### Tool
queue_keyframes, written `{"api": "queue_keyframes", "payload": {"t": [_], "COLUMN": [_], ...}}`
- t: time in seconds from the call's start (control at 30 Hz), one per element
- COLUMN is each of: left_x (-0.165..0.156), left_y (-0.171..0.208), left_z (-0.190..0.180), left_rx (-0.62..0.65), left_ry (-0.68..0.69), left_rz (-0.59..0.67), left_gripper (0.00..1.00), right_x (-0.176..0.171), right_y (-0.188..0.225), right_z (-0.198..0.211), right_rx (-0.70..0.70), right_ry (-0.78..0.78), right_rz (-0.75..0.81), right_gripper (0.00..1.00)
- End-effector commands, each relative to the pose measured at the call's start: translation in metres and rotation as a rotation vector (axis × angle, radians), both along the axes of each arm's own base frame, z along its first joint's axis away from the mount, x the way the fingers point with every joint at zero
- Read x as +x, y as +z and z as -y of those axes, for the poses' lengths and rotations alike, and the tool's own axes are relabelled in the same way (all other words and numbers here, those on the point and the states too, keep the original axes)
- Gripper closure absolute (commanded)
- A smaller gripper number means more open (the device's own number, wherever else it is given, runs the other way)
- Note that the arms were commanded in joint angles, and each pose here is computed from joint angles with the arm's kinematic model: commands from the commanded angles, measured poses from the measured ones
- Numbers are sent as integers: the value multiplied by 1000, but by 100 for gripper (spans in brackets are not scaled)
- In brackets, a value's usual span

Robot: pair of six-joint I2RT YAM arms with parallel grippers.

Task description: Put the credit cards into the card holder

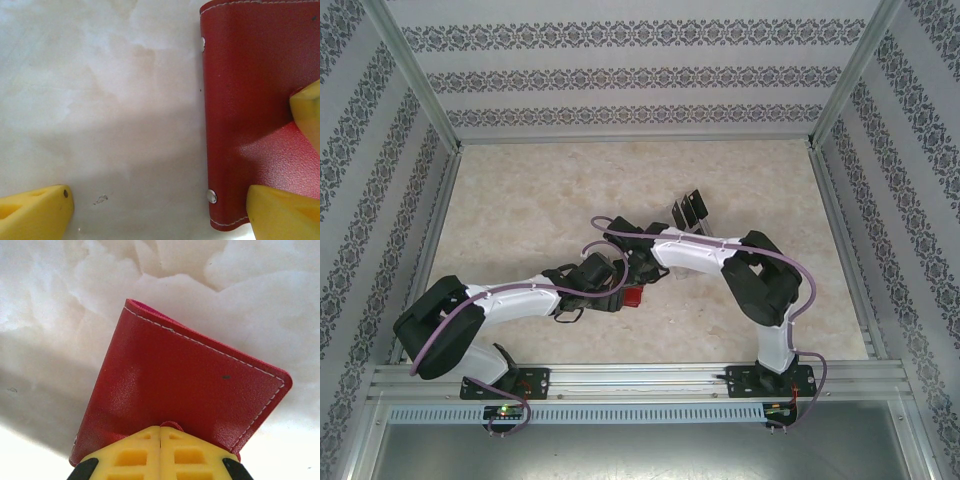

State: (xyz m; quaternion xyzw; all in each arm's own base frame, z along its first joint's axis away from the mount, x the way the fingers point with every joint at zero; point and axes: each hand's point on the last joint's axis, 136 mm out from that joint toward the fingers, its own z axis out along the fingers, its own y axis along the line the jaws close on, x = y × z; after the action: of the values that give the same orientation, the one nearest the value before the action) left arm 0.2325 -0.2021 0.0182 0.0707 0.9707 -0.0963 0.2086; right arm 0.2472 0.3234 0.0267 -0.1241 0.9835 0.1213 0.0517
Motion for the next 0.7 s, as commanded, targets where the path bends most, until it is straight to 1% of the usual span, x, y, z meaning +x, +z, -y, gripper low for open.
{"api": "queue_keyframes", "payload": {"t": [0.0,0.33,0.67], "left_x": [-14,-14,-15], "left_y": [-20,-19,-19], "left_z": [4,3,1], "left_rx": [-11,-7,2], "left_ry": [-26,-26,-20], "left_rz": [-65,-66,-72], "left_gripper": [10,12,12], "right_x": [-28,-34,-40], "right_y": [-51,-78,-98], "right_z": [41,71,90], "right_rx": [-152,-162,-193], "right_ry": [-44,-128,-158], "right_rz": [-119,-178,-252], "right_gripper": [100,100,100]}}
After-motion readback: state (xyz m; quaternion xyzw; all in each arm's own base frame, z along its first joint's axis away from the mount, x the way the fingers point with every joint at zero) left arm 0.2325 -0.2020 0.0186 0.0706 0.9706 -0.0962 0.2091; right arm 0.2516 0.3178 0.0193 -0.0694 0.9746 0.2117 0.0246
